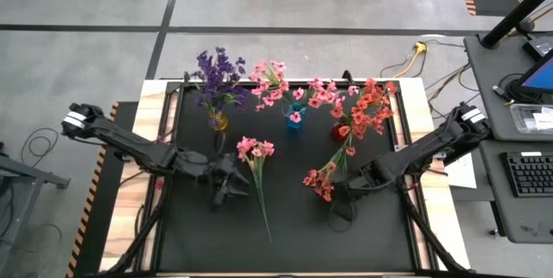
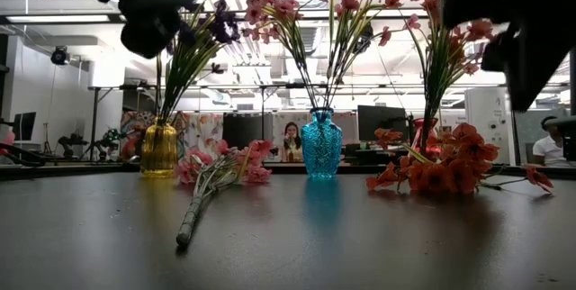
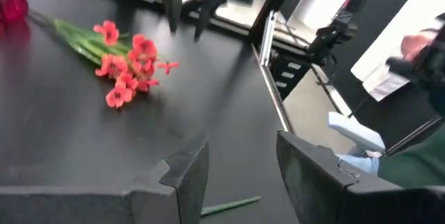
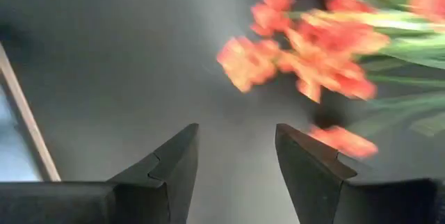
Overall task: Sort flowers into vase by color
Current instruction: Put the orange flower into the red vase
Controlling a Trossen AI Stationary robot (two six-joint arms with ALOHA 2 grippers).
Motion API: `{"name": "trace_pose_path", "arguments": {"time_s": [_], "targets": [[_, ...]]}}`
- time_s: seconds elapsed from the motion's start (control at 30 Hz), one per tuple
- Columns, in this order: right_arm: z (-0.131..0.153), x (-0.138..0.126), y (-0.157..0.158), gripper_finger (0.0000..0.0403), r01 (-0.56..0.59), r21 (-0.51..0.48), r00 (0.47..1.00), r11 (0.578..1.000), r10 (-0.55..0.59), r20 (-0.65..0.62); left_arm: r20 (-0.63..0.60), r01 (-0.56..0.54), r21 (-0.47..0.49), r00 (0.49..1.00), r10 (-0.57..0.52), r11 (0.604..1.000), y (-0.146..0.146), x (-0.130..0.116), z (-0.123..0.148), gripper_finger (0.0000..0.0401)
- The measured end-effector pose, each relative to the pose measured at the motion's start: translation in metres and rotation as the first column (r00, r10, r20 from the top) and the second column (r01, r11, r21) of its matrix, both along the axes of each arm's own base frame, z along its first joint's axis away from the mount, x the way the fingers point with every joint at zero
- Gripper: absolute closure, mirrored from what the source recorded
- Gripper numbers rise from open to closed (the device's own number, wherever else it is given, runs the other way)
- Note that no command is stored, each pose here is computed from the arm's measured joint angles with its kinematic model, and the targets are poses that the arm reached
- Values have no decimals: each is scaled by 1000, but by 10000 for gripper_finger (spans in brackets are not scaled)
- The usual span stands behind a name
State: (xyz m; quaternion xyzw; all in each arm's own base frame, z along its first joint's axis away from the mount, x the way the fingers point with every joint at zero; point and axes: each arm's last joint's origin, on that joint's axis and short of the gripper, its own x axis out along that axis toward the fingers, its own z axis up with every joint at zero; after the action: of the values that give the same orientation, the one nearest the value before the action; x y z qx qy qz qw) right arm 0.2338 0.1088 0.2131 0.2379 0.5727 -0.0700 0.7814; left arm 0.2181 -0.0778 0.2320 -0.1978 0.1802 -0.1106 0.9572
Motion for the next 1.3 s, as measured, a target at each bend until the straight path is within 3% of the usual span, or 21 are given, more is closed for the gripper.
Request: {"name": "trace_pose_path", "arguments": {"time_s": [0.1,0.23,0.37,0.5,0.6,0.87,1.03,1.3], "targets": [[16,-6,-5,227,-100,-165,990,981,82,-116,-31,-10,-13,999,10,1000,-1,3,-5,243],[28,-6,-11,239,-271,-371,955,888,198,-222,-52,-28,-4,998,27,1000,-1,6,-10,243],[30,2,-9,241,-463,-458,886,759,380,-265,-57,-29,1,998,29,1000,-3,6,-12,243],[21,12,-13,230,-539,-514,842,667,420,-338,-45,-18,6,999,19,1000,-4,6,-9,243],[9,17,-16,215,-578,-499,815,645,422,-398,-25,-11,21,1000,11,1000,-5,7,-4,243],[-14,27,-28,161,-616,-448,772,648,384,-507,30,9,73,999,-11,997,-6,12,11,243],[-19,28,-38,132,-673,-415,720,613,415,-556,12,15,94,1000,-16,995,-7,13,14,243],[-26,27,-47,124,-705,-414,691,576,426,-584,-11,20,110,1000,-19,994,-6,12,11,243]]}}
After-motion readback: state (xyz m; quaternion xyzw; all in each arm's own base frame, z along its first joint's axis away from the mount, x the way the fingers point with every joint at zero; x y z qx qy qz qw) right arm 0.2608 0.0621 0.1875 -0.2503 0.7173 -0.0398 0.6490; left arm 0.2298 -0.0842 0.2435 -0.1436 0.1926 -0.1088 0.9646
